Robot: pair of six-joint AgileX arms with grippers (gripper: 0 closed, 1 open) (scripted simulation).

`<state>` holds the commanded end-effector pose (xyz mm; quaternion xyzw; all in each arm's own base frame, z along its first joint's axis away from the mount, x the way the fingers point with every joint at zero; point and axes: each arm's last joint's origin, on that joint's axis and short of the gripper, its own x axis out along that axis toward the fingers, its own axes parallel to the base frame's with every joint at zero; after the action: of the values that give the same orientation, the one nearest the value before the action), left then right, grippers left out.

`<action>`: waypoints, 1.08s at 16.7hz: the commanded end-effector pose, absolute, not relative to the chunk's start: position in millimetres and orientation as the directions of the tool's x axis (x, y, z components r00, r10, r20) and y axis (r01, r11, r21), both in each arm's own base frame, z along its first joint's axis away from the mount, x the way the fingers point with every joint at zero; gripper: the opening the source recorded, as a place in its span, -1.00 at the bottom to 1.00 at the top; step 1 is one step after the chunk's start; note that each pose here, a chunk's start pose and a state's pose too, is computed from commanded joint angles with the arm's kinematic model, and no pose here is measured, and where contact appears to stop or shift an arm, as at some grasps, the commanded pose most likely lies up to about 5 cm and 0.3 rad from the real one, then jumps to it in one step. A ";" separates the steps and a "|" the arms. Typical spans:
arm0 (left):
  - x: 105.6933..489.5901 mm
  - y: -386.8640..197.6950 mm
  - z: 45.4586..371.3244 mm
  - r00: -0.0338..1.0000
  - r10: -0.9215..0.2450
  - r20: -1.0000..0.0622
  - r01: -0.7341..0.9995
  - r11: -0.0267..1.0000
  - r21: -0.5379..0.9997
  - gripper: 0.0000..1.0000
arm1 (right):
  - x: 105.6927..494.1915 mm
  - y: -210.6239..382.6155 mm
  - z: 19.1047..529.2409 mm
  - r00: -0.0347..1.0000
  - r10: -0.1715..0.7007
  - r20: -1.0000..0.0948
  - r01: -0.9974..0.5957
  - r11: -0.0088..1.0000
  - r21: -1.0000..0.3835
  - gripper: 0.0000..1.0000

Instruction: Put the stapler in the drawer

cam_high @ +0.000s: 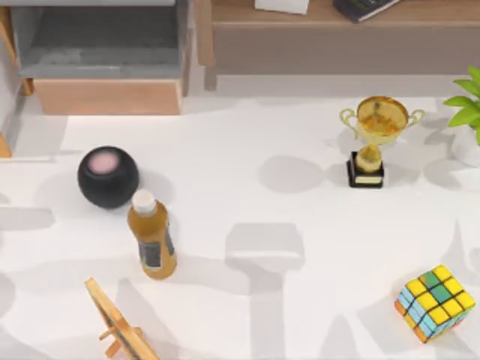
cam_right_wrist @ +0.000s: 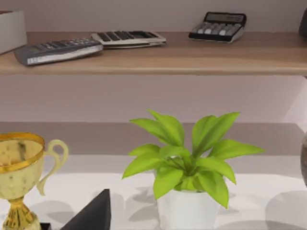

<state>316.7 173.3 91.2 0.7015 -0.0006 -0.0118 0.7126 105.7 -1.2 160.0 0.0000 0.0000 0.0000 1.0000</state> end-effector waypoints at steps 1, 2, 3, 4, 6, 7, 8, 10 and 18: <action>317.0 173.2 91.2 1.000 -0.018 -0.016 0.016 0.016 1.000 -1.00 | 105.7 -1.2 160.0 1.000 0.000 0.000 0.000 1.000 0.000 1.00; 317.0 173.2 91.2 1.000 -0.018 -0.016 0.016 0.016 1.000 -1.00 | 105.7 -1.2 160.0 1.000 0.000 0.000 0.000 1.000 0.000 1.00; 314.8 174.4 90.0 1.000 -0.014 -0.022 0.022 0.021 1.000 -1.00 | 105.7 -1.2 160.0 1.000 0.000 0.000 0.000 1.000 0.000 1.00; 315.9 174.0 89.5 1.000 -0.016 -0.024 0.024 0.022 0.999 -1.00 | 105.7 -1.2 160.0 1.000 0.000 0.000 0.000 1.000 0.000 1.00; 326.0 173.7 87.7 0.999 -0.019 -0.029 0.029 0.024 0.999 -1.00 | 105.7 -1.2 160.0 1.000 0.000 0.000 0.000 1.000 0.000 1.00; 334.6 174.5 88.0 1.000 -0.017 -0.027 0.027 0.023 0.999 -1.00 | 105.7 -1.2 160.0 1.000 0.000 0.000 0.000 1.000 0.000 1.00; 345.4 175.8 90.0 1.000 -0.014 -0.019 0.019 0.019 1.000 -1.00 | 105.7 -1.2 160.0 1.000 0.000 0.000 0.000 1.000 0.000 1.00; 365.8 175.8 92.3 1.000 -0.013 -0.010 0.011 0.015 1.000 -1.00 | 105.7 -1.2 160.0 1.000 0.000 0.000 0.000 1.000 0.000 1.00; 380.3 174.6 88.1 1.000 -0.012 -0.029 0.029 0.023 0.999 -1.00 | 105.7 -1.2 160.0 1.000 0.000 0.000 0.000 1.000 0.000 1.00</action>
<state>380.3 174.6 88.1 0.6986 0.0059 -0.0144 0.7153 105.7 -1.2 160.0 0.0000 0.0000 0.0000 1.0000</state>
